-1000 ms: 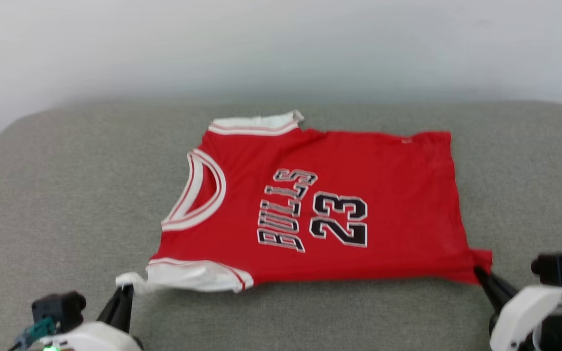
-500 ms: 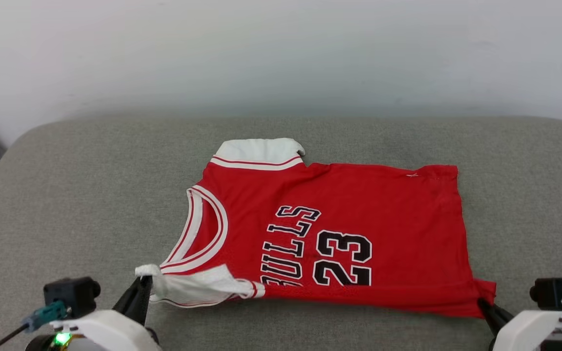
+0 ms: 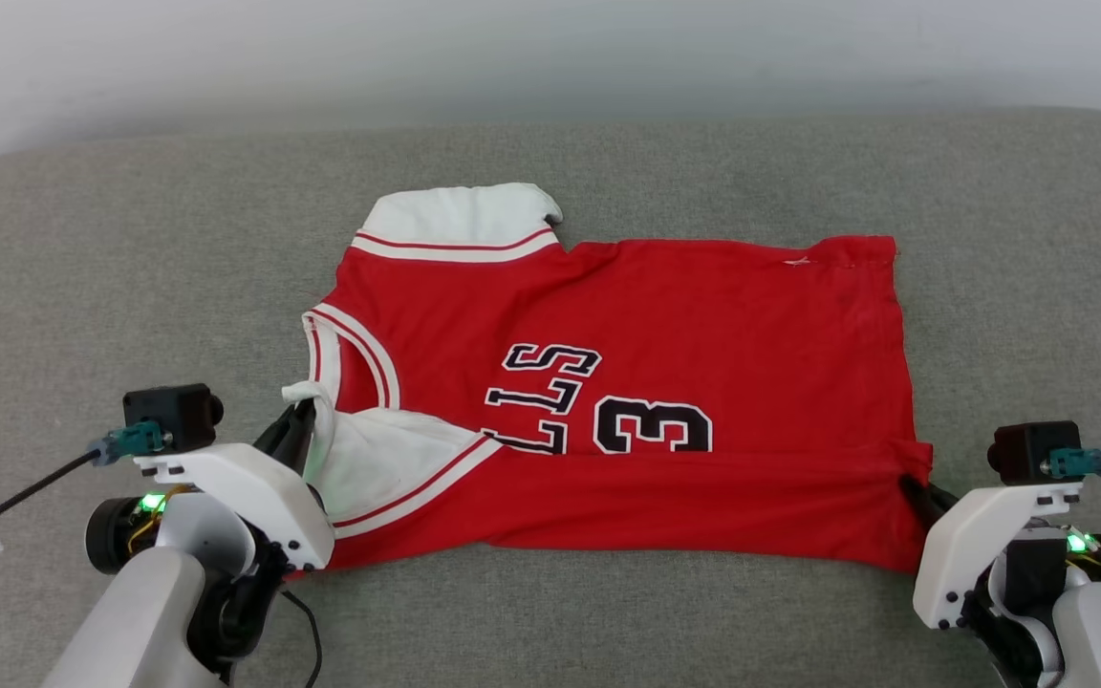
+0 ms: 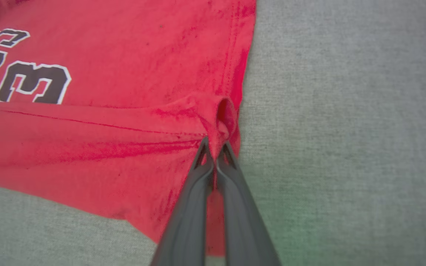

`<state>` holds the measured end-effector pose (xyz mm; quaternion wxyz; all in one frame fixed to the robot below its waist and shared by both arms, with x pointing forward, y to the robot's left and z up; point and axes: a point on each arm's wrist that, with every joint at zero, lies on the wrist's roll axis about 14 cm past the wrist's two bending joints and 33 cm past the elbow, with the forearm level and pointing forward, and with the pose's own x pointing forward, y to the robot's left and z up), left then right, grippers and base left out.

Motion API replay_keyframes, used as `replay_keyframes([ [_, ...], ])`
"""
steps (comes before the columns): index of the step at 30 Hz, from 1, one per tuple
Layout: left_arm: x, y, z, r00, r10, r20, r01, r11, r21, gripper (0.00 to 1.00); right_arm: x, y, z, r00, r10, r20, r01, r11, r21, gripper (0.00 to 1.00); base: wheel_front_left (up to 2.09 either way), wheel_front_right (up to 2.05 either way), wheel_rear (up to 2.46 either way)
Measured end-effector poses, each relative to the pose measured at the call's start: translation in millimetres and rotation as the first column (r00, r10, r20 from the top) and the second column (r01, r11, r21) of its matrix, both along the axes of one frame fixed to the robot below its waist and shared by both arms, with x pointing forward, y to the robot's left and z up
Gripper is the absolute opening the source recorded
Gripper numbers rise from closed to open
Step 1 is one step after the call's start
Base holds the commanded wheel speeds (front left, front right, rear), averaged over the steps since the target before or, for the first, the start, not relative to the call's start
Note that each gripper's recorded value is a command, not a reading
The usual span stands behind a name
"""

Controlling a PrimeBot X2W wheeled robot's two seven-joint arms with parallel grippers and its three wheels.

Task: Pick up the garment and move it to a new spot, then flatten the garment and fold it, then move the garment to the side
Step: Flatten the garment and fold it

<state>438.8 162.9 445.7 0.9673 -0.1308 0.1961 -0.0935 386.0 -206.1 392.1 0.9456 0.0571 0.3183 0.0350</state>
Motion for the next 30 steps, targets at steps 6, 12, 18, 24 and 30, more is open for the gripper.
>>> replay_keyframes([
  [6,10,-8,-42,0.990,-0.024,-0.141,0.022,1.000,-0.017,0.00,6,-3,-18,1.000,-0.015,-0.027,0.015,1.000,-0.005,0.76,0.00,0.00,0.00],
  [12,7,-7,-57,0.980,-0.018,-0.197,0.012,1.000,-0.028,1.00,12,4,-8,0.997,-0.007,0.074,0.006,1.000,0.017,1.00,0.00,0.00,0.00],
  [18,8,9,-36,0.992,0.019,-0.123,-0.023,0.999,-0.025,1.00,19,-4,40,0.947,-0.040,0.318,0.029,0.999,0.039,1.00,0.00,0.00,0.00],
  [24,1,17,-8,0.996,-0.025,-0.081,0.027,0.999,0.030,1.00,10,-17,88,0.872,-0.061,0.485,0.055,0.998,0.025,1.00,0.00,0.00,0.00],
  [30,-10,18,3,0.978,-0.099,-0.182,0.117,0.989,0.091,1.00,-10,-22,109,0.839,-0.088,0.537,0.094,0.995,0.017,1.00,0.00,0.00,0.00],
])
